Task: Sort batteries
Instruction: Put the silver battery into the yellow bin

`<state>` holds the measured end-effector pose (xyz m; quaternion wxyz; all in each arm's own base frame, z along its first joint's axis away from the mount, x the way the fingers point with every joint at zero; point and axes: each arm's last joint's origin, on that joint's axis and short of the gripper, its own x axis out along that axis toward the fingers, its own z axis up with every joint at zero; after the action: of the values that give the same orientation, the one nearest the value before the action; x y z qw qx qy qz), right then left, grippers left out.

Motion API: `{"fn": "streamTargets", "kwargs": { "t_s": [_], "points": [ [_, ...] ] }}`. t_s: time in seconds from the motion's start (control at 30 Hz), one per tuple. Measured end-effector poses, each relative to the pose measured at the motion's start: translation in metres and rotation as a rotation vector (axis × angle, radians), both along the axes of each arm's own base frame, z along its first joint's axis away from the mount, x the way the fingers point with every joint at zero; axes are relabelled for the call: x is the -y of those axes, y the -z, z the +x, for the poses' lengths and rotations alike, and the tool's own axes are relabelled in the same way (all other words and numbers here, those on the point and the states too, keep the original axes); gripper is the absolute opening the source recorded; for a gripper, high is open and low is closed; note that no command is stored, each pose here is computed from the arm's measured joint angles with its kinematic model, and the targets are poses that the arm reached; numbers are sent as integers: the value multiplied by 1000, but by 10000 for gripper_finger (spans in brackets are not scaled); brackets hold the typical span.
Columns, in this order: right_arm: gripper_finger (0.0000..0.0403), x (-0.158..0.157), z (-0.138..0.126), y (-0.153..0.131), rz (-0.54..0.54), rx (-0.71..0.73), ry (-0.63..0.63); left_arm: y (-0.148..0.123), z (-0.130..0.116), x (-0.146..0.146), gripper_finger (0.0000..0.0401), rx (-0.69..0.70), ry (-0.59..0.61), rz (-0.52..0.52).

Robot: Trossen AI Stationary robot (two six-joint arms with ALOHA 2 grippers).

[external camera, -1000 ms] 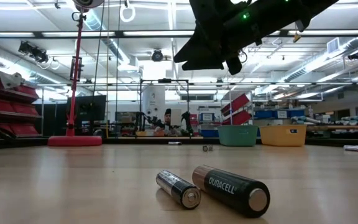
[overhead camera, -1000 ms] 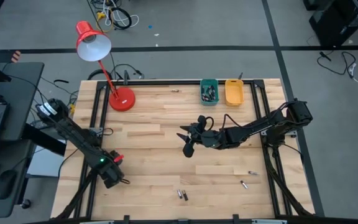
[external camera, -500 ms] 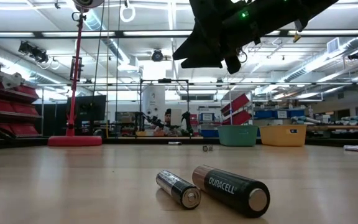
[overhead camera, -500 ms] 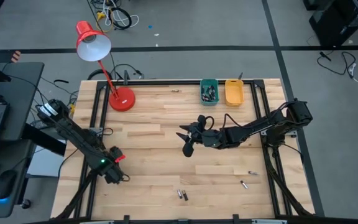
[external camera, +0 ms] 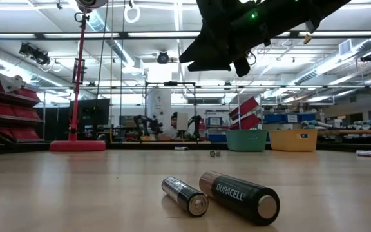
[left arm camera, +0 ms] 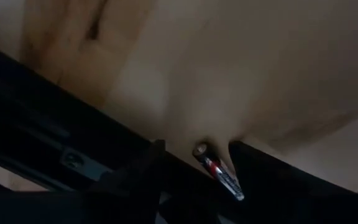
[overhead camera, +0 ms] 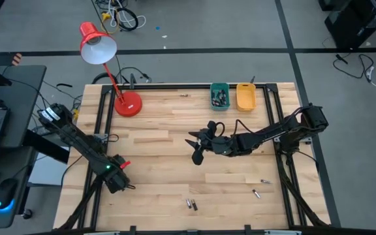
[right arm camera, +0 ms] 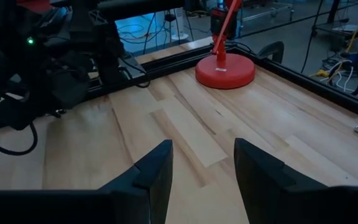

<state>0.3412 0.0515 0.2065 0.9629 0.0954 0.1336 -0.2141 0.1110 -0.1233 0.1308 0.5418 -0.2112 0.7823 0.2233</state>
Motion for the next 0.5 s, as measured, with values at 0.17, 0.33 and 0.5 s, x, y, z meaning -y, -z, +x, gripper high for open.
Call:
{"fn": "streamTargets", "kwargs": {
  "t_s": [0.17, 0.33, 0.5],
  "points": [
    [156, 0, 0, 0, -1, -3, -1, 1, 1, 8, 193, -2, 9, -106],
    [156, -1, 0, 1, 5, -8, -22, 5, 3, 15, 147, 36, 7, -192],
    [156, -3, 0, 1, 8, -11, -38, 9, 2, 13, 80, 41, -41, -176]
  ]
}}
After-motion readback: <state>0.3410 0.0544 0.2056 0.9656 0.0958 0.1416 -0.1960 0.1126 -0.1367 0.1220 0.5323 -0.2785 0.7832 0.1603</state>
